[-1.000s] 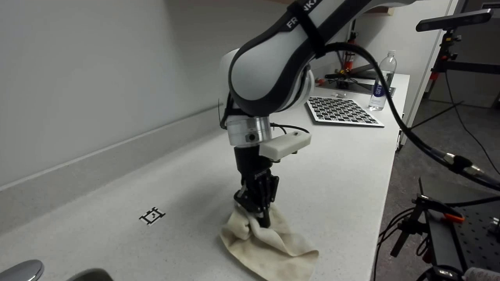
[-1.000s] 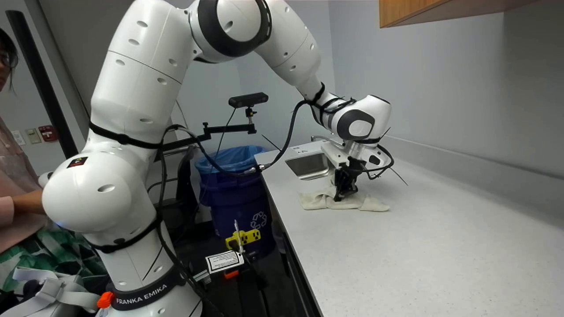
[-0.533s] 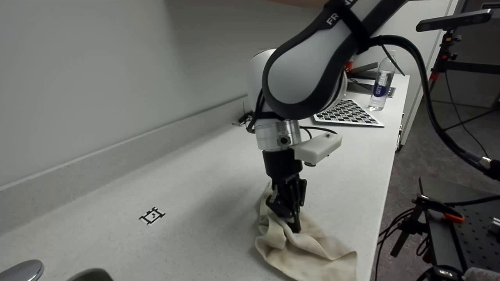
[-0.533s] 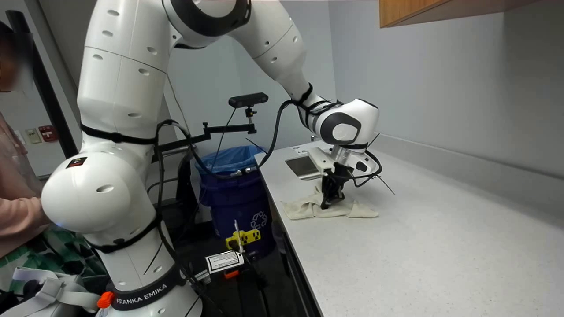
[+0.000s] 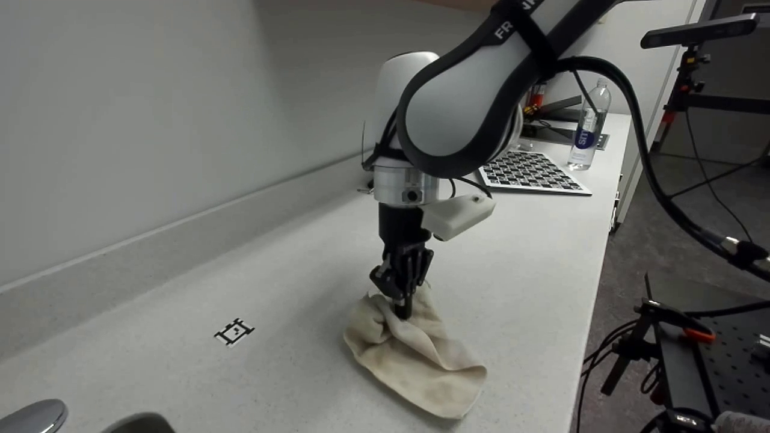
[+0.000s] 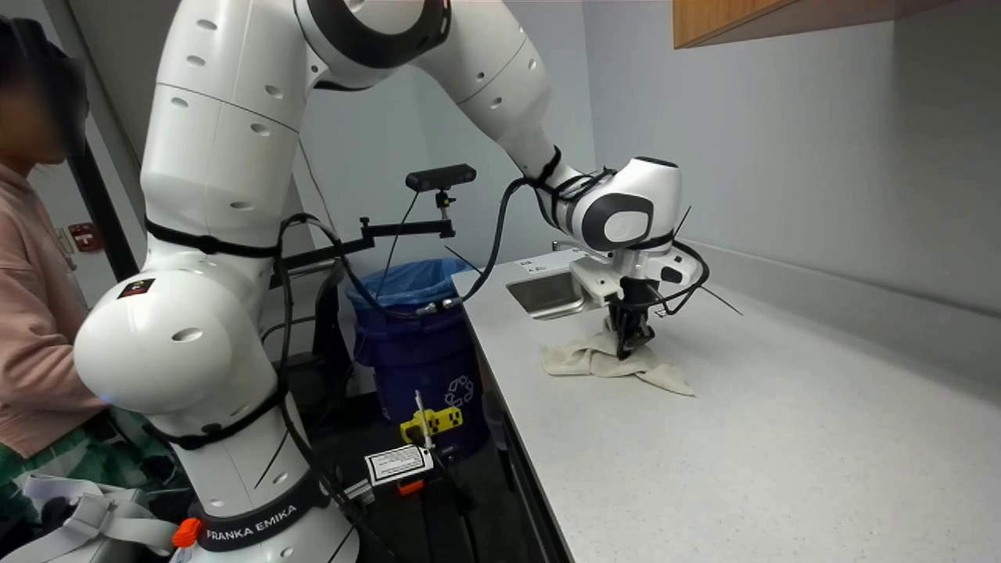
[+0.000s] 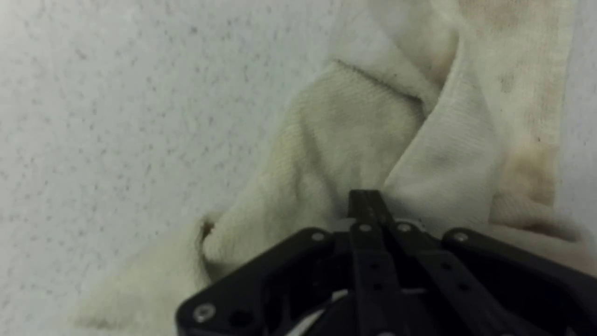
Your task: Use the towel to wipe the countertop
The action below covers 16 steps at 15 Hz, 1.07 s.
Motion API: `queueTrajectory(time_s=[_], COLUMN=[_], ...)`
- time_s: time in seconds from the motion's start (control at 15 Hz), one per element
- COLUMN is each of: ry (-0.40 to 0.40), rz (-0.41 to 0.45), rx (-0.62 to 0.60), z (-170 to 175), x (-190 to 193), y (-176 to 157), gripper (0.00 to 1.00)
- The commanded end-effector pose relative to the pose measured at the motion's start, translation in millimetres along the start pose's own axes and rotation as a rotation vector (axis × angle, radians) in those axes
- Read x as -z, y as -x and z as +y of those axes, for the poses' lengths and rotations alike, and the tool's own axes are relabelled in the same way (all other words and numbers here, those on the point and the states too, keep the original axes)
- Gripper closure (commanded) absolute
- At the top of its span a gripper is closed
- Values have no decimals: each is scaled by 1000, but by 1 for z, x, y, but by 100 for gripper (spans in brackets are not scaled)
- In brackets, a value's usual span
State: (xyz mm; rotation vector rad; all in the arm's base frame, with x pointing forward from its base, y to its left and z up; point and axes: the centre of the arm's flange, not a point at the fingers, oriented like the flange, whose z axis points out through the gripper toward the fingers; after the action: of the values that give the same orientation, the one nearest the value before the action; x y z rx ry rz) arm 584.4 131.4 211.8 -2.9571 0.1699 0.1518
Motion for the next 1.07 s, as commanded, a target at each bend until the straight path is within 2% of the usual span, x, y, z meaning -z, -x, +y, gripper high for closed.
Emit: queueTrajectory(time_s=[0.0, 0.2, 0.4, 0.73, 1.0], ry=[12, 1, -3, 21, 27], rz=[85, 94, 81, -33, 7], rx=[-33, -51, -48, -7, 23], z=[-3, 0, 1, 4, 4], x=[4, 7, 9, 28, 50], y=[-44, -64, -68, -34, -14], gripper=[100, 100, 100, 100, 100])
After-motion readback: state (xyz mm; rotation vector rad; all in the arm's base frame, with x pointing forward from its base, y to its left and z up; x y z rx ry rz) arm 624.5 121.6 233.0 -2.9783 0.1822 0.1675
